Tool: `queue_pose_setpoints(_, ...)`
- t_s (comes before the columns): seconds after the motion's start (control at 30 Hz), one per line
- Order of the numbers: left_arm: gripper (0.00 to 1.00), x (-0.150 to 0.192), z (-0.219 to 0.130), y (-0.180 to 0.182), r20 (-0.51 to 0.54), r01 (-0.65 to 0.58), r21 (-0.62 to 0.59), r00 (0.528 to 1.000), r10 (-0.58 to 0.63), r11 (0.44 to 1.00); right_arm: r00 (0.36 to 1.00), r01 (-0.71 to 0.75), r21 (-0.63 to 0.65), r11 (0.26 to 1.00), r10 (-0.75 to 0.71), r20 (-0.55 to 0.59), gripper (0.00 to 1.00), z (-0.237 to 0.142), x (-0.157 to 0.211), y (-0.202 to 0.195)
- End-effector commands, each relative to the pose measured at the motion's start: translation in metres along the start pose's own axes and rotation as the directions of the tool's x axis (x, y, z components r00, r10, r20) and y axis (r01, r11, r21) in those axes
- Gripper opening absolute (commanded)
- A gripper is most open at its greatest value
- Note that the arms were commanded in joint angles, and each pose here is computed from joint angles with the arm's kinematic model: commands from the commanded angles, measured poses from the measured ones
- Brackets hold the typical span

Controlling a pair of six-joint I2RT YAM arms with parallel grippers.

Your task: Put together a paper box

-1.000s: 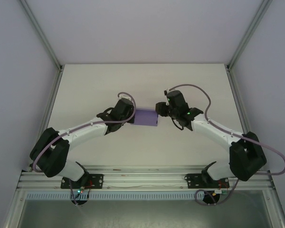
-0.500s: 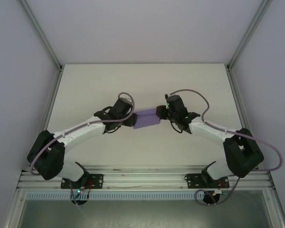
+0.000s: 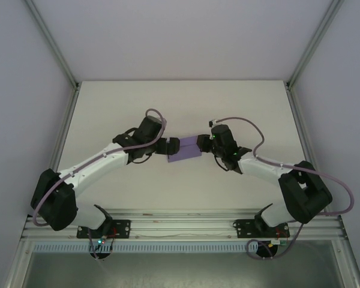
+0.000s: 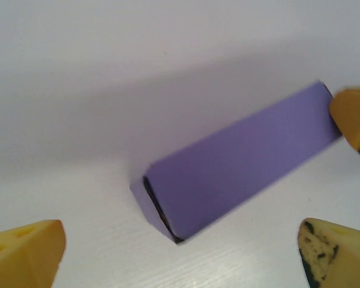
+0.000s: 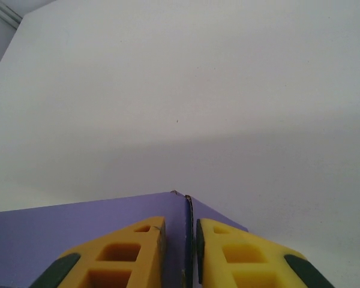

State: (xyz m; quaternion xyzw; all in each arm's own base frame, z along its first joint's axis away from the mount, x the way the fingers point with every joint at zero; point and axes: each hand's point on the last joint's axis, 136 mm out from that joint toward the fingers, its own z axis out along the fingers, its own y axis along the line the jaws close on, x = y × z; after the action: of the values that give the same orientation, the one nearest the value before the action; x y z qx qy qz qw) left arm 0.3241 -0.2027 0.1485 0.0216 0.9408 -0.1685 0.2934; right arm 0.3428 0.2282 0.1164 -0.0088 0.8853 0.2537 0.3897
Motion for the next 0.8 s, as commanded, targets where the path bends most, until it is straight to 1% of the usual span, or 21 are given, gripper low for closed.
queue_pose_setpoints(0.0, 0.90, -0.006, 0.015, 0.008, -0.012, 0.099, 0.030, 0.995, -0.099, 0.995, 0.962, 0.068, 0.171, 0.983, -0.020, -0.271, 0.21, -0.001, 0.084, -0.054)
queue_pose_setpoints(0.03, 0.85, -0.004, 0.020, 0.010, -0.020, 0.110, 0.040, 0.994, -0.109, 0.993, 0.963, 0.066, 0.170, 0.983, -0.018, -0.271, 0.21, -0.001, 0.085, -0.054)
queue_pose_setpoints(0.13, 0.80, 0.008, 0.031, 0.012, -0.040, 0.116, 0.089, 0.993, -0.113, 0.989, 0.964, 0.061, 0.170, 0.983, -0.013, -0.267, 0.21, -0.002, 0.085, -0.054)
queue_pose_setpoints(0.17, 0.78, 0.013, 0.034, 0.015, -0.043, 0.124, 0.088, 0.992, -0.120, 0.988, 0.964, 0.057, 0.179, 0.982, -0.007, -0.267, 0.21, -0.002, 0.085, -0.055)
queue_pose_setpoints(0.23, 0.69, 0.027, 0.042, 0.027, -0.063, 0.143, 0.066, 0.988, -0.139, 0.988, 0.963, 0.054, 0.192, 0.980, 0.000, -0.268, 0.21, -0.004, 0.088, -0.059)
queue_pose_setpoints(0.33, 0.61, 0.048, 0.055, 0.038, -0.060, 0.139, 0.072, 0.989, -0.134, 0.988, 0.964, 0.045, 0.202, 0.978, 0.010, -0.264, 0.20, -0.004, 0.093, -0.064)
queue_pose_setpoints(0.4, 0.55, 0.061, 0.065, 0.040, -0.041, 0.113, 0.119, 0.993, -0.109, 0.986, 0.965, 0.047, 0.180, 0.982, 0.002, -0.263, 0.20, -0.001, 0.096, -0.063)
queue_pose_setpoints(0.5, 0.40, 0.080, 0.081, 0.049, -0.011, 0.095, 0.137, 0.995, -0.095, 0.986, 0.966, 0.083, 0.121, 0.989, -0.050, -0.253, 0.17, 0.005, 0.105, -0.063)
queue_pose_setpoints(0.57, 0.33, 0.089, 0.088, 0.046, -0.021, 0.089, 0.175, 0.996, -0.087, 0.980, 0.967, 0.108, 0.100, 0.989, -0.081, -0.240, 0.15, 0.008, 0.111, -0.066)
queue_pose_setpoints(0.67, 0.30, 0.096, 0.094, 0.045, 0.001, 0.088, 0.216, 0.996, -0.091, 0.972, 0.966, 0.151, 0.050, 0.987, -0.137, -0.220, 0.15, 0.010, 0.118, -0.066)
queue_pose_setpoints(0.73, 0.29, 0.099, 0.098, 0.052, 0.027, 0.091, 0.196, 0.995, -0.098, 0.976, 0.968, 0.173, 0.043, 0.984, -0.162, -0.191, 0.14, 0.012, 0.120, -0.069)
queue_pose_setpoints(0.77, 0.27, 0.101, 0.099, 0.055, 0.032, 0.091, 0.191, 0.995, -0.099, 0.977, 0.969, 0.177, 0.042, 0.983, -0.166, -0.181, 0.13, 0.012, 0.120, -0.070)
